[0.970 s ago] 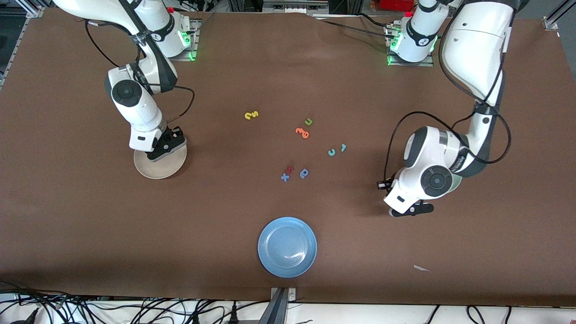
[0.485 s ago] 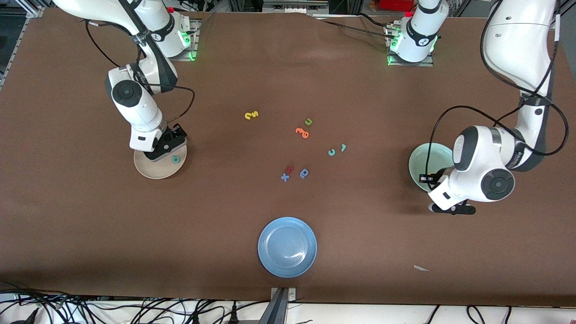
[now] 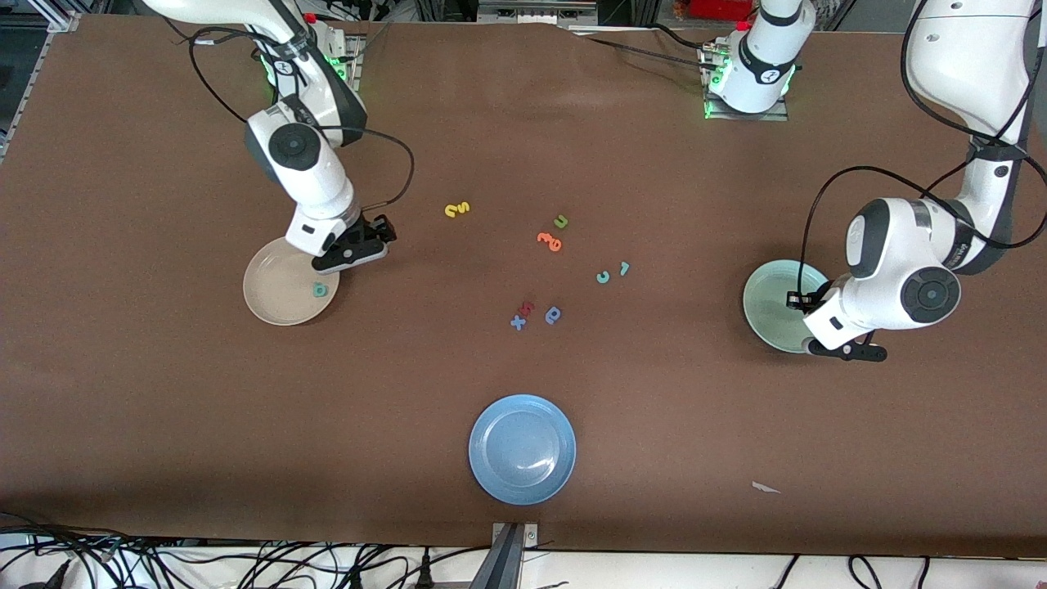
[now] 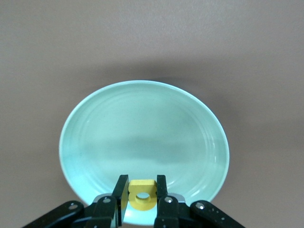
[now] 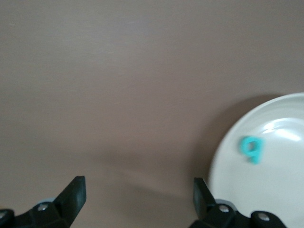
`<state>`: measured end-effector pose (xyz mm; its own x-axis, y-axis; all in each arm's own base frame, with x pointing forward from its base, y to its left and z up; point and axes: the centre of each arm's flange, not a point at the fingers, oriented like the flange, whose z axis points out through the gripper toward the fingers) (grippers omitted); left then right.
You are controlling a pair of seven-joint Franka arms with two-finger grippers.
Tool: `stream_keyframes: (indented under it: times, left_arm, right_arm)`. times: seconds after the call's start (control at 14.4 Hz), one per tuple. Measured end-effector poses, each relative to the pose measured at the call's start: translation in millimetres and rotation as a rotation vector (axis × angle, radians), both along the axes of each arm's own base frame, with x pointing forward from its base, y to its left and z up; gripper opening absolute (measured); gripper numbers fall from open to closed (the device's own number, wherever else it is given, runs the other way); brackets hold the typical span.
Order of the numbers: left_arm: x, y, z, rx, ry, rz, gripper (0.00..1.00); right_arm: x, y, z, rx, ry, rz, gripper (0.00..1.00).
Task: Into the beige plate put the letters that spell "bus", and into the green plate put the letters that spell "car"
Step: 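Drop the teal q on the beige plate while the left gripper drops yellow on green, then reach the left gripper to the teal letters while the right gripper reaches yellow letters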
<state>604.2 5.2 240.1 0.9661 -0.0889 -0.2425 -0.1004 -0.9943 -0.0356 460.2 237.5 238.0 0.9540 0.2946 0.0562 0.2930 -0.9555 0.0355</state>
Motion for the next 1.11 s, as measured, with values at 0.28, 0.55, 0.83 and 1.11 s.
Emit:
stream_keyframes:
  times: [0.28, 0.55, 0.83, 1.11]
  left_arm:
    - [-30.5, 3.7, -41.0, -0.015, -0.087, -0.001, 0.33]
    - [-26.2, -12.0, -16.7, -0.018, -0.056, -0.007, 0.7]
    - [-32.4, -115.9, 12.3, -0.032, -0.066, 0.097, 1.0]
    - [-69.4, -220.0, 13.0, -0.062, -0.064, 0.132, 1.0]
  right_arm:
    - [-39.0, 62.9, -16.0, 0.062, 0.034, -0.144, 1.0]
    - [-75.1, 107.6, -34.4, 0.102, 0.068, -0.235, 1.0]
    - [-83.5, 112.6, -48.2, 0.113, 0.094, -0.257, 1.0]
    - [-94.9, 110.5, -65.6, 0.144, 0.116, -0.258, 1.0]
